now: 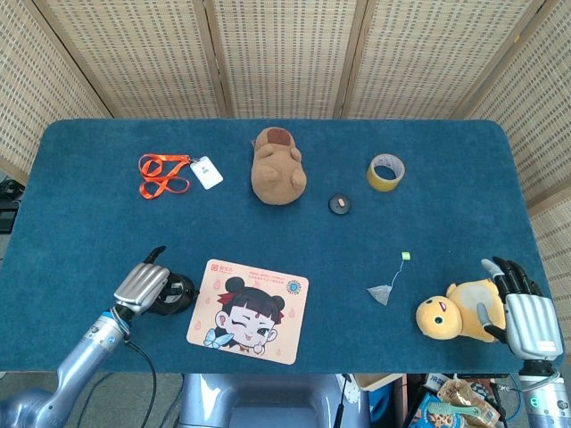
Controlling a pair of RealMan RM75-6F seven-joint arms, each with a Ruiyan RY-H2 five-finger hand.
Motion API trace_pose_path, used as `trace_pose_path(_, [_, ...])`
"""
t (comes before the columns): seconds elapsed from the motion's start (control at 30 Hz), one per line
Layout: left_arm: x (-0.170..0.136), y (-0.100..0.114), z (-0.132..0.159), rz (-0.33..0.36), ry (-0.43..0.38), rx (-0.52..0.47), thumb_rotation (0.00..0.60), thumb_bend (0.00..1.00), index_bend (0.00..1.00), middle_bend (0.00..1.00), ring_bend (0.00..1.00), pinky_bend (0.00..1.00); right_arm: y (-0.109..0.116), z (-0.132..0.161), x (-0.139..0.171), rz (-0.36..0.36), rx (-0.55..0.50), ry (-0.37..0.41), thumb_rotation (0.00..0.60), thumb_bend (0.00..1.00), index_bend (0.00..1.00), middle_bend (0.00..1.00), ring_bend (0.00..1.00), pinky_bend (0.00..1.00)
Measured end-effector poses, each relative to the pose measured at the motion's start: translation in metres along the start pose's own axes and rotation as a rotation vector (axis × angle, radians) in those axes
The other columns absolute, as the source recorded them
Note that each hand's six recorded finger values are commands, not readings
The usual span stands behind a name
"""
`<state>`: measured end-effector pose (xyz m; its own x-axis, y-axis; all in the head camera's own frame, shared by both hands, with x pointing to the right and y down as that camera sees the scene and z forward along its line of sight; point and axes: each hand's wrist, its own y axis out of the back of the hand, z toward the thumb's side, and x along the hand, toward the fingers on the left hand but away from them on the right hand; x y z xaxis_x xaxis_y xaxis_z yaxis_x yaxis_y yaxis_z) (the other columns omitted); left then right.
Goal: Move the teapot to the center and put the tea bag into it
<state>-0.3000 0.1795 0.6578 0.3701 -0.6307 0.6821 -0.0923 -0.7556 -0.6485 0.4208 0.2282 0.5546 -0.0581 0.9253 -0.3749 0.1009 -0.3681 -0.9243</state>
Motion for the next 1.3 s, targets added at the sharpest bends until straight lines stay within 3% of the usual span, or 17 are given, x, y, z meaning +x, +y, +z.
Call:
trace_pose_path(0.37, [0.0, -0.004, 0.001, -0.048, -0.01, -0.049, 0.6, 0.44, 0.81, 0.8, 0.69, 0.0, 0.0, 0.001, 0.0, 0.002, 0.0, 0.001, 0.6, 0.57, 0.18, 0.21, 0.14, 0.31])
trace_pose_path(0.8, [0.003, 0.004, 0.0, -0.01, -0.022, -0.122, 0.6, 0.46, 0.82, 0.82, 0.7, 0.0, 0.0, 0.002, -0.001, 0.007, 0.002, 0.002, 0.6, 0.57, 0.18, 0.21, 0.14, 0.31])
trace_pose_path(1.3, [0.013, 0.041, 0.017, 0.057, -0.086, -0.115, 0.6, 0.46, 0.82, 0.82, 0.7, 0.0, 0.001, 0.004, 0.0, 0.002, 0.002, 0.01, 0.6, 0.57, 0.18, 0.21, 0.14, 0.31])
